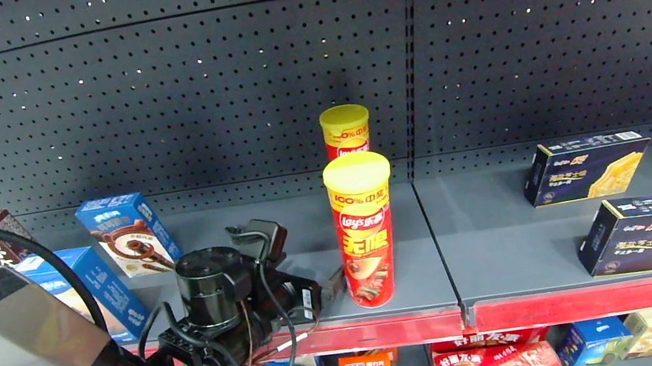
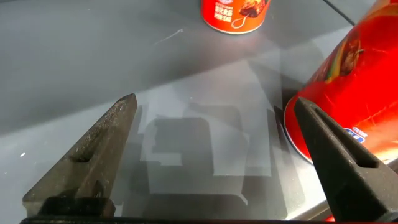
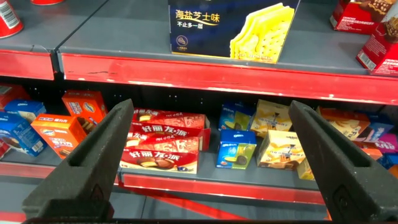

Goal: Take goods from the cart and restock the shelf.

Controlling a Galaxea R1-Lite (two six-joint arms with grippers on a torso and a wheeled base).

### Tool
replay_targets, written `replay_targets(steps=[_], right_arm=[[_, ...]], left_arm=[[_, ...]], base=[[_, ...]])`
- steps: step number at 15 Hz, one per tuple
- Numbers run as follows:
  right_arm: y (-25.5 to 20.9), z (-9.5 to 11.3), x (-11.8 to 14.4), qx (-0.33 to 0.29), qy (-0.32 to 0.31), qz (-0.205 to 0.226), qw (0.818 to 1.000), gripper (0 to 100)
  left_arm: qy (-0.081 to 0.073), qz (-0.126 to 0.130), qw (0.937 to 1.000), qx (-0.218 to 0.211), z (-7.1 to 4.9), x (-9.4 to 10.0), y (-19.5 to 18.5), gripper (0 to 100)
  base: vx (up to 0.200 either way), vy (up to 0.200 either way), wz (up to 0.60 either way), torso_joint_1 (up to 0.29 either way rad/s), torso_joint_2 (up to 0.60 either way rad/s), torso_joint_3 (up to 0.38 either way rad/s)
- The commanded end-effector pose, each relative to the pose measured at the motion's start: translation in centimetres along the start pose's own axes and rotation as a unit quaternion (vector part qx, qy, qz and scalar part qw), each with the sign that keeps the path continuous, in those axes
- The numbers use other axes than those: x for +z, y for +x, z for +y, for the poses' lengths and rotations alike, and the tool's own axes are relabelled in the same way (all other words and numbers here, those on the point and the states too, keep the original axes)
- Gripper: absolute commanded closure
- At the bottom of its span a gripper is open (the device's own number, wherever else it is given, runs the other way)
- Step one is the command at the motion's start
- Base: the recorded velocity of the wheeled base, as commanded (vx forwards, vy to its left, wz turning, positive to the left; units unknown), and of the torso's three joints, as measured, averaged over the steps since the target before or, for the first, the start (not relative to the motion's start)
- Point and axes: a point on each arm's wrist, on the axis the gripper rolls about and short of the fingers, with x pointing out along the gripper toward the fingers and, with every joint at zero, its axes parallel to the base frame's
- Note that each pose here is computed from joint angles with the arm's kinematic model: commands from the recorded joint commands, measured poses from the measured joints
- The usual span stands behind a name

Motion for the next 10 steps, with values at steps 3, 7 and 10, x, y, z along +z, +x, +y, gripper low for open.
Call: replay_targets(steps=[3,7,10], right_arm=[[0.0,0.0,0.0,0.001,0.000,0.001,1.000,0],[0.0,0.0,0.0,0.001,0.000,0.001,1.000,0],[0.0,0.0,0.0,0.001,0.000,0.001,1.000,0]], left_arm=[[0.001,0.001,1.0000,-0.002,-0.1,-0.1,0.2,0],[0.000,-0.001,1.0000,-0.001,-0.1,0.0,0.3,0],[-0.010,-0.014,0.9990,0.041,2.9,0.8,-0.2,0]], base=[[0.000,0.000,0.00,0.000,0.00,0.000],[0.000,0.000,0.00,0.000,0.00,0.000],[0.000,0.000,0.00,0.000,0.00,0.000]])
